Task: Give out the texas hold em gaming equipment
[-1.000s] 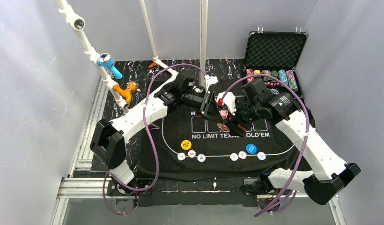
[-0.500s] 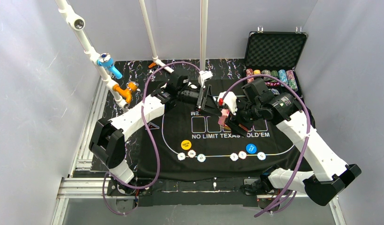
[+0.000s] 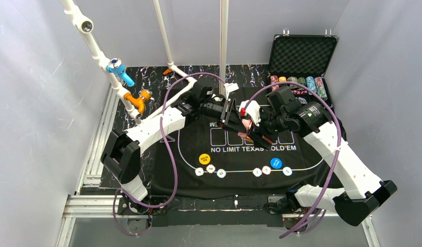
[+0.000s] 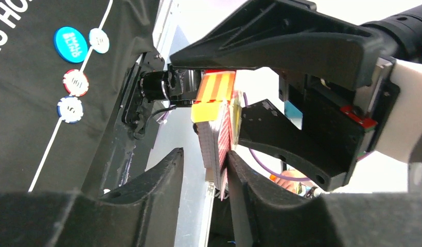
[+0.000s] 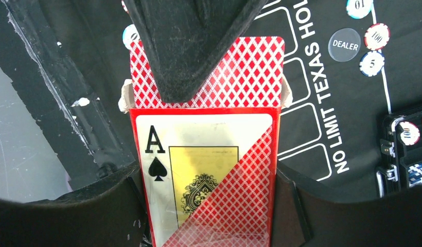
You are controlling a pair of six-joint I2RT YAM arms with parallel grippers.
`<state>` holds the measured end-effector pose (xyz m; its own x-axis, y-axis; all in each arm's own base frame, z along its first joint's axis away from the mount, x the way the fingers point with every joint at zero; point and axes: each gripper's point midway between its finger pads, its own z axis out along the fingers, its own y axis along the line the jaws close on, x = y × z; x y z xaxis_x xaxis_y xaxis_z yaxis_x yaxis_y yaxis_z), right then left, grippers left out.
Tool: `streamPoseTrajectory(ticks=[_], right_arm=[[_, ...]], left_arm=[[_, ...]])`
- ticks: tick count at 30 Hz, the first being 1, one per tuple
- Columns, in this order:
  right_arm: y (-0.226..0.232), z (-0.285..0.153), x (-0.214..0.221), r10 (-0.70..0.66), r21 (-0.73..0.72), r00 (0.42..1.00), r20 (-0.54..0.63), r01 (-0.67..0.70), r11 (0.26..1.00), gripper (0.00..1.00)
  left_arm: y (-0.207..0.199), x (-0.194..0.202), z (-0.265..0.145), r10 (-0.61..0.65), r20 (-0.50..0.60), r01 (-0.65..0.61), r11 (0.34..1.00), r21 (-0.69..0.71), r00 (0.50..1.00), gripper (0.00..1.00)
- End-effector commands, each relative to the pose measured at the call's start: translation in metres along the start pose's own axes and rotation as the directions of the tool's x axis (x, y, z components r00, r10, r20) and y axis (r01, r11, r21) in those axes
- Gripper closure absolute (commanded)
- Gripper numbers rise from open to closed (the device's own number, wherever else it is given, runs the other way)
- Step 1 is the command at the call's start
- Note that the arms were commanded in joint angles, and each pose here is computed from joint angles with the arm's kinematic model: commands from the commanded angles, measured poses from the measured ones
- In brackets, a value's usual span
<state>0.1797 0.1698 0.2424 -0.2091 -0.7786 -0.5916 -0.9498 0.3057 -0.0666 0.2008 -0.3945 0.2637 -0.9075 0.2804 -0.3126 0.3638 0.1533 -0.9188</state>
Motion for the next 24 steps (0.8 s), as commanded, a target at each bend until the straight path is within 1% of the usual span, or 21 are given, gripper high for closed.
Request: streamPoseTrajectory(ticks=[1, 9, 10, 14, 19, 21, 24], right_arm=[[-0.005, -0.019, -0.024, -0.057, 0.058, 0.992, 0.113, 0.051, 0.997, 0.99], [-0.004, -0.016, -0.014, -0.044, 0.058, 0.996, 0.075, 0.040, 0.998, 0.99], [-0.004, -0.015, -0.013, -0.043, 0.055, 0.997, 0.069, 0.039, 0.998, 0.99], [-0.003, -0.016, -0.012, -0.043, 0.055, 0.997, 0.067, 0.040, 0.998, 0.99], [-0.002, -0.020, -0.010, -0.043, 0.060, 0.997, 0.060, 0.039, 0.997, 0.99], [-0.002, -0.020, -0.008, -0.042, 0.059, 0.998, 0.055, 0.038, 0.997, 0.99], [-0.001, -0.018, -0.005, -0.036, 0.055, 0.999, 0.041, 0.034, 0.998, 0.99]], left_arm=[[-0.007, -0.005, -0.013, 0.015, 0.029, -0.016, 0.999, 0.028, 0.999, 0.69], [-0.016, -0.004, -0.022, 0.054, 0.041, -0.056, 0.998, 0.039, 0.998, 0.71], [-0.016, -0.005, -0.022, 0.059, 0.043, -0.061, 0.997, 0.040, 0.997, 0.72], [-0.015, -0.004, -0.023, 0.069, 0.045, -0.070, 0.997, 0.030, 0.997, 0.84], [-0.008, -0.001, -0.026, 0.067, 0.046, -0.067, 0.998, -0.010, 0.997, 0.93], [-0.010, -0.001, -0.027, 0.074, 0.046, -0.074, 0.997, -0.005, 0.996, 0.95], [-0.015, 0.000, -0.028, 0.094, 0.047, -0.095, 0.995, 0.012, 0.994, 0.94]])
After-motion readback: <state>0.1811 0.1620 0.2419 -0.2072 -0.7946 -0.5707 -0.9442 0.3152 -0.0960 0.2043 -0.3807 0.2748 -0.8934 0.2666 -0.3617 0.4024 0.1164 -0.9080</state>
